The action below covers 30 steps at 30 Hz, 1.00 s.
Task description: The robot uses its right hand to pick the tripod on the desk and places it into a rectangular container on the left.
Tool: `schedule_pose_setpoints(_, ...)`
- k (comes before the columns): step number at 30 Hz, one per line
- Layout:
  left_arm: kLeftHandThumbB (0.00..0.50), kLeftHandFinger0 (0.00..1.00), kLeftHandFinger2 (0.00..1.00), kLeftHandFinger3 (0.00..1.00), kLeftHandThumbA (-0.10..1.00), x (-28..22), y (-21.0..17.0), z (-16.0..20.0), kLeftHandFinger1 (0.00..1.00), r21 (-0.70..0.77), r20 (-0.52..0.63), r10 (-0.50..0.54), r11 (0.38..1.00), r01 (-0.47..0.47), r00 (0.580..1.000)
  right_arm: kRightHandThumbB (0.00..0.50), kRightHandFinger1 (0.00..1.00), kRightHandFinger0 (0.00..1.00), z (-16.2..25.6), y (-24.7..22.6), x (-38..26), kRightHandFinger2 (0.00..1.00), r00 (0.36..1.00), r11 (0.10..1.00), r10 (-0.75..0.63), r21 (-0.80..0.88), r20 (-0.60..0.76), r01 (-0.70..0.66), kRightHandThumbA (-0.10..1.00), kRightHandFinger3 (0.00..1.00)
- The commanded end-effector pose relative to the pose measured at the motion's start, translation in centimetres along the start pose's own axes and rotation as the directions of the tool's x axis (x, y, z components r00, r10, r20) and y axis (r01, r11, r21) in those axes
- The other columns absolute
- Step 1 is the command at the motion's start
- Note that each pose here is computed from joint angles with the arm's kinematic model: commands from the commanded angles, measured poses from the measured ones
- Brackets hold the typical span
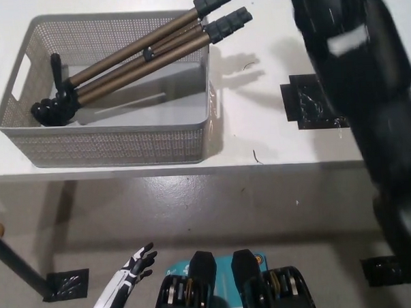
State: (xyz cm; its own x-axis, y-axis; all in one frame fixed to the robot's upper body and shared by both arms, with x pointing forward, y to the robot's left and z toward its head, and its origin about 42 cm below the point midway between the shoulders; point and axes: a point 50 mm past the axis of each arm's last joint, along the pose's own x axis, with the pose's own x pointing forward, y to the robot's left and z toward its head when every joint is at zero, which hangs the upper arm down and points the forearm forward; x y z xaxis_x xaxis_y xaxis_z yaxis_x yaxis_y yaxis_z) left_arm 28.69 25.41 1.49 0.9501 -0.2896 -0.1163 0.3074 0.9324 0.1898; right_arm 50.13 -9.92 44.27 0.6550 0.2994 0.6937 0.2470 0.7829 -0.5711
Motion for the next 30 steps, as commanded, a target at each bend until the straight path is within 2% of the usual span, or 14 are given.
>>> schedule_pose_setpoints(1, 0.5, 1.0, 1.0, 1.0, 1.0, 1.2, 1.1, 2.4, 1.0, -0.011, 0.086, 0.012, 1.0, -0.011, 0.996, 0.38, 1.0, 1.0, 5.2, -11.0, -25.0, 1.0, 0.902, 0.809, -0.421, 0.49, 0.098, 0.325, 1.0, 1.0)
schedule_pose_setpoints(3, 0.5, 1.0, 1.0, 1.0, 1.0, 1.3, 1.0, 3.3, 1.0, -0.019, 0.11, 0.012, 1.0, -0.01, 0.994, 0.354, 1.0, 1.0, 4.3, -7.7, -29.6, 1.0, 0.929, 0.813, -0.371, 0.48, -0.007, 0.329, 1.0, 1.0)
schedule_pose_setpoints(6, 0.5, 1.0, 1.0, 1.0, 1.0, 1.7, 1.0, 4.3, 1.0, -0.026, 0.164, 0.013, 1.0, -0.008, 0.986, 0.365, 1.0, 1.0, 2.6, -3.7, -34.6, 1.0, 0.948, 0.798, -0.269, 0.512, -0.168, 0.317, 1.0, 1.0)
schedule_pose_setpoints(7, 0.5, 1.0, 1.0, 1.0, 1.0, 2.0, 1.1, 4.6, 1.0, -0.025, 0.18, 0.012, 1.0, -0.008, 0.984, 0.365, 1.0, 1.0, 1.9, -2.8, -35.6, 1.0, 0.947, 0.791, -0.244, 0.522, -0.211, 0.32, 1.0, 1.0)
schedule_pose_setpoints(10, 0.5, 1.0, 1.0, 1.0, 1.0, 2.3, 1.1, 5.3, 1.0, -0.032, 0.206, 0.019, 0.999, -0.013, 0.978, 0.311, 1.0, 1.0, -0.1, 0.8, -39.3, 1.0, 0.918, 0.774, -0.163, 0.531, -0.361, 0.346, 1.0, 1.0)
schedule_pose_setpoints(11, 0.5, 1.0, 1.0, 1.0, 1.0, 2.5, 1.1, 5.4, 1.0, -0.039, 0.208, 0.021, 0.999, -0.013, 0.978, 0.321, 1.0, 1.0, -0.5, 1.7, -40.2, 1.0, 0.908, 0.769, -0.132, 0.537, -0.397, 0.346, 1.0, 1.0)
schedule_pose_setpoints(12, 0.5, 1.0, 1.0, 1.0, 1.0, 2.7, 1.1, 5.7, 1.0, -0.043, 0.213, 0.023, 0.999, -0.014, 0.977, 0.309, 1.0, 1.0, -0.9, 2.4, -41.0, 1.0, 0.901, 0.763, -0.094, 0.551, -0.423, 0.338, 1.0, 1.0)
schedule_pose_setpoints(14, 0.5, 1.0, 1.0, 1.0, 1.0, 3.0, 1.5, 5.8, 1.0, -0.04, 0.217, 0.029, 0.999, -0.021, 0.976, 0.282, 1.0, 1.0, -1.6, 3.5, -41.8, 1.0, 0.892, 0.767, -0.041, 0.558, -0.451, 0.317, 1.0, 1.0)
schedule_pose_setpoints(16, 0.5, 1.0, 1.0, 1.0, 1.0, 3.3, 1.7, 6.0, 1.0, -0.039, 0.214, 0.038, 0.999, -0.03, 0.976, 0.29, 1.0, 1.0, -2.1, 4.2, -42.2, 1.0, 0.883, 0.765, -0.015, 0.563, -0.469, 0.312, 1.0, 1.0)
schedule_pose_setpoints(18, 0.5, 1.0, 1.0, 1.0, 1.0, 3.9, 2.0, 6.3, 1.0, -0.038, 0.216, 0.046, 0.999, -0.038, 0.975, 0.248, 1.0, 1.0, -3.2, 5.0, -42.6, 1.0, 0.87, 0.77, 0.018, 0.561, -0.494, 0.303, 1.0, 1.0)
schedule_pose_setpoints(20, 0.5, 1.0, 1.0, 1.0, 1.0, 4.0, 2.2, 6.3, 1.0, -0.034, 0.209, 0.047, 0.999, -0.041, 0.977, 0.262, 1.0, 1.0, -4.4, 5.9, -43.3, 1.0, 0.835, 0.773, 0.05, 0.551, -0.547, 0.315, 1.0, 1.0)
schedule_pose_setpoints(23, 0.5, 1.0, 1.0, 1.0, 1.0, 4.2, 2.4, 6.0, 1.0, -0.035, 0.205, 0.049, 0.998, -0.043, 0.977, 0.249, 1.0, 1.0, -5.9, 7.1, -44.2, 1.0, 0.797, 0.75, 0.078, 0.562, -0.599, 0.349, 1.0, 1.0)
schedule_pose_setpoints(28, 0.5, 1.0, 1.0, 1.0, 1.0, 4.6, 2.5, 6.0, 1.0, -0.033, 0.198, 0.045, 0.999, -0.039, 0.979, 0.205, 1.0, 1.0, -7.2, 7.5, -44.3, 1.0, 0.781, 0.73, 0.094, 0.576, -0.617, 0.368, 1.0, 1.0)
schedule_pose_setpoints(30, 0.5, 1.0, 1.0, 1.0, 1.0, 4.8, 2.6, 5.9, 1.0, -0.028, 0.194, 0.042, 0.999, -0.037, 0.98, 0.205, 1.0, 1.0, -7.4, 7.6, -44.3, 1.0, 0.771, 0.72, 0.104, 0.582, -0.628, 0.377, 1.0, 1.0)
